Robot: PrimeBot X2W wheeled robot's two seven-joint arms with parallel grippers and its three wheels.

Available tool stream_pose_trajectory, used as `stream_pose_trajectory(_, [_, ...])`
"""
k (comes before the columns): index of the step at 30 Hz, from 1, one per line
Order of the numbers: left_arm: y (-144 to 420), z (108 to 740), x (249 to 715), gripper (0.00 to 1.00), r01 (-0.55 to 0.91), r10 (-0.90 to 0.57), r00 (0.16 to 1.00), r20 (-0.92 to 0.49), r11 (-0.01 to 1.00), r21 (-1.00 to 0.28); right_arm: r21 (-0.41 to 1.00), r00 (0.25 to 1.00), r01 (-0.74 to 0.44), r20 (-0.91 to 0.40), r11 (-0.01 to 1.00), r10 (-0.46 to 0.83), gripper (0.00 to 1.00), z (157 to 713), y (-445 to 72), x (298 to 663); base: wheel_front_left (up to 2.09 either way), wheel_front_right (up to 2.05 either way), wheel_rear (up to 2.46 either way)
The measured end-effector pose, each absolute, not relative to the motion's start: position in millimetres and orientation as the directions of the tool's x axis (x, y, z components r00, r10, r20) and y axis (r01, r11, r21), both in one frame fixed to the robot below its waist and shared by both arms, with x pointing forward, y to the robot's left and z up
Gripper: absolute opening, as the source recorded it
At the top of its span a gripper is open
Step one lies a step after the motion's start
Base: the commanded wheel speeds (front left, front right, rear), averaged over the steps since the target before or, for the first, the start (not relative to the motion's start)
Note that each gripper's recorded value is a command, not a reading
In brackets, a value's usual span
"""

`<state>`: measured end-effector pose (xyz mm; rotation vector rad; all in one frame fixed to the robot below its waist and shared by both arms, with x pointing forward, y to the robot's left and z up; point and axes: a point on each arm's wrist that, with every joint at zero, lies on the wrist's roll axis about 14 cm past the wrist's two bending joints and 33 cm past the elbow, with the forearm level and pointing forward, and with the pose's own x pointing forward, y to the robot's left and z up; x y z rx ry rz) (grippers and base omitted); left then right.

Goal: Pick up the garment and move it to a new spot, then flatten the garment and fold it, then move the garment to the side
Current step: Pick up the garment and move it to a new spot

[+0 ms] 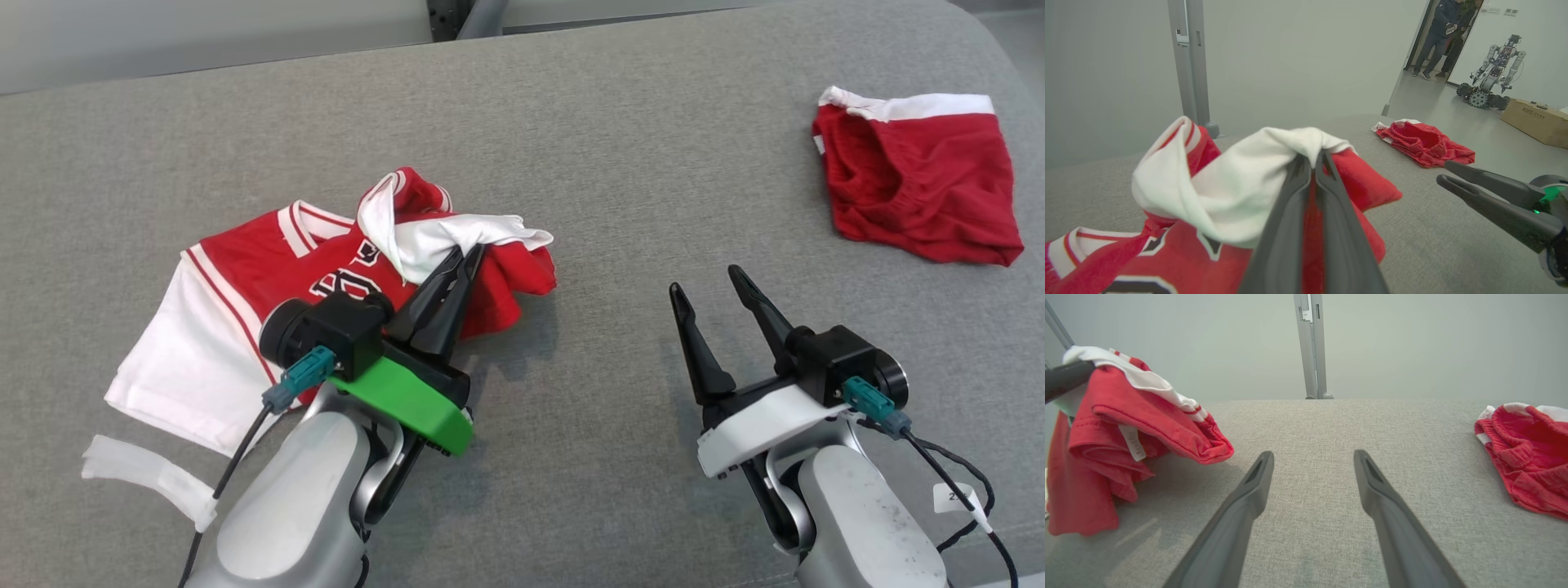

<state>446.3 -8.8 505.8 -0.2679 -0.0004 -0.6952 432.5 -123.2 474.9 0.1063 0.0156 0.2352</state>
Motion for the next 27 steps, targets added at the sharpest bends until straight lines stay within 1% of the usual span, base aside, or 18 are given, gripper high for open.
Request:
stream_pose_trajectory(4, [-27.9, 518.1, 440.7, 0.00, 0.681, -0.672, 0.729, 0.130, 0.695, -0.229, 0.111, 0.978, -0.207, 0.004, 0.972, 0.208, 1.00, 479.4, -132.8, 425.9, 0.00, 0.00, 0.00])
stream_pose_trajectory(7, [-41.8, 535.9, 436.9, 0.00, 0.718, -0.694, 0.696, 0.185, 0.661, -0.218, 0.110, 0.983, -0.185, 0.009, 0.977, 0.185, 1.00, 482.7, -140.9, 421.2, 0.00, 0.00, 0.00])
stream_pose_trajectory(10, [-45.9, 533.5, 435.0, 0.00, 0.723, -0.700, 0.691, 0.179, 0.659, -0.208, 0.108, 0.987, -0.160, 0.009, 0.981, 0.160, 1.00, 484.1, -150.0, 415.7, 0.00, 0.00, 0.00])
stream_pose_trajectory(11, [-45.4, 529.0, 434.4, 0.35, 0.717, -0.699, 0.696, 0.167, 0.663, -0.214, 0.109, 0.988, -0.154, 0.009, 0.982, 0.153, 1.00, 484.8, -152.2, 413.7, 0.00, 0.00, 0.00])
stream_pose_trajectory(12, [-42.4, 522.7, 435.6, 0.78, 0.704, -0.691, 0.708, 0.148, 0.674, -0.222, 0.109, 0.989, -0.148, 0.011, 0.983, 0.147, 1.00, 485.6, -154.2, 412.1, 0.00, 0.00, 0.00])
stream_pose_trajectory(13, [-38.6, 516.4, 436.5, 1.00, 0.691, -0.682, 0.720, 0.129, 0.687, -0.227, 0.108, 0.990, -0.142, 0.013, 0.984, 0.141, 1.00, 486.8, -156.2, 410.7, 0.00, 0.00, 0.00])
stream_pose_trajectory(19, [3.4, 485.8, 440.9, 1.00, 0.576, -0.583, 0.812, 0.030, 0.790, -0.209, 0.119, 0.991, -0.132, 0.029, 0.984, 0.129, 1.00, 492.8, -159.2, 403.6, 0.00, 0.00, 0.00])
stream_pose_trajectory(23, [52.5, 471.6, 439.3, 1.00, 0.442, -0.454, 0.891, -0.011, 0.872, -0.210, 0.134, 0.989, -0.147, 0.034, 0.980, 0.144, 1.00, 493.7, -152.5, 402.7, 0.00, 0.00, 0.00])
stream_pose_trajectory(27, [93.4, 457.9, 424.6, 1.00, 0.327, -0.343, 0.938, -0.054, 0.925, -0.194, 0.152, 0.987, -0.161, 0.036, 0.975, 0.157, 1.00, 493.7, -146.3, 401.1, 0.00, 0.00, 0.00])
